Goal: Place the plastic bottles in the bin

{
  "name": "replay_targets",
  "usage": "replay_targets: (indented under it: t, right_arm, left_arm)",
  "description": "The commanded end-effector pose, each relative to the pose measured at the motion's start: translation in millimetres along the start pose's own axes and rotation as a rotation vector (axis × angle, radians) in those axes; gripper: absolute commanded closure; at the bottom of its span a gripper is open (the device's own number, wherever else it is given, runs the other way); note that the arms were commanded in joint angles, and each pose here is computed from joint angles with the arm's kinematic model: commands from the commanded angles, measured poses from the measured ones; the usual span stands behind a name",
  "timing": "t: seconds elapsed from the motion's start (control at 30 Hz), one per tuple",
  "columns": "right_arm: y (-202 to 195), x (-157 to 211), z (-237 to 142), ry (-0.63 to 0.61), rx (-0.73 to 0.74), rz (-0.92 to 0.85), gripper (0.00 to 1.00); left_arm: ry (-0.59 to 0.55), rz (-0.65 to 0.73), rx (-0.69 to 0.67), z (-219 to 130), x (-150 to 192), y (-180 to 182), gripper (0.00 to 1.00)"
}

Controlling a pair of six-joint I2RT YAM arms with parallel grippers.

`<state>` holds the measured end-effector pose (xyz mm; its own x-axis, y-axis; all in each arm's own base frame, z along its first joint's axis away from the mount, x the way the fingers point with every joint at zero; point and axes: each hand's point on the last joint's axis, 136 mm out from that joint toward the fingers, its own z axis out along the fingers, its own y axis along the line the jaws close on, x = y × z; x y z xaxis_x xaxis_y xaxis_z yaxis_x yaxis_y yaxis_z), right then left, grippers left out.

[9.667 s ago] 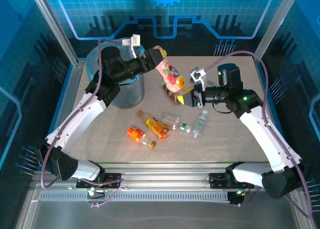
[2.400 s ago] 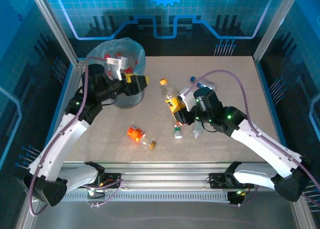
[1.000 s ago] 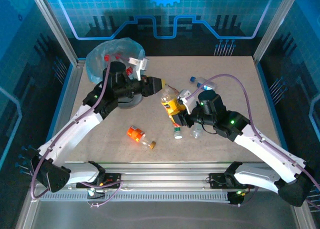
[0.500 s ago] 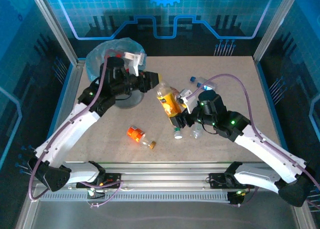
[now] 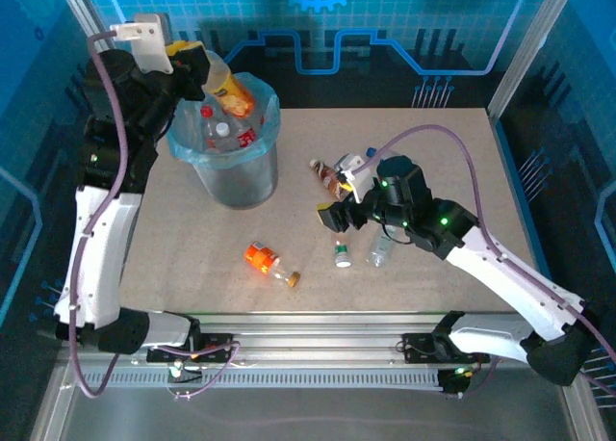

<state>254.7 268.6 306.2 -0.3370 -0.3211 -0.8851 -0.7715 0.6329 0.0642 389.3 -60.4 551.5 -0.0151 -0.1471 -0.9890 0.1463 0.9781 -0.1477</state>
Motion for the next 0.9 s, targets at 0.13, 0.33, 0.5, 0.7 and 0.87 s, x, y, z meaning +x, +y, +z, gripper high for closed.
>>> replay_targets:
  t: [0.13,0.33,0.5,0.7,0.87]
  right_arm:
    - [5,-10,4,0.007,-0.018,-0.05,0.2]
    - [6,-5,10,0.032,-0.029,-0.056,0.21]
    - [11,-3,14,0.045,-0.047,-0.06,0.21]
    - [14,0,18,0.059,-0.045,-0.071,0.21]
    - [15,4,21,0.073,-0.05,-0.069,0.22]
  left_arm:
    - [0.07,0.19,-0.009,76,53,18,1.0]
    - [0.059,0.206,0.037,109,80,15,1.0]
    - [0.013,0.212,0.011,123,81,20,1.0]
    - [0.034,0.214,-0.009,140,114,35,1.0]
    - [0.127,0.211,0.009,145,165,41,1.0]
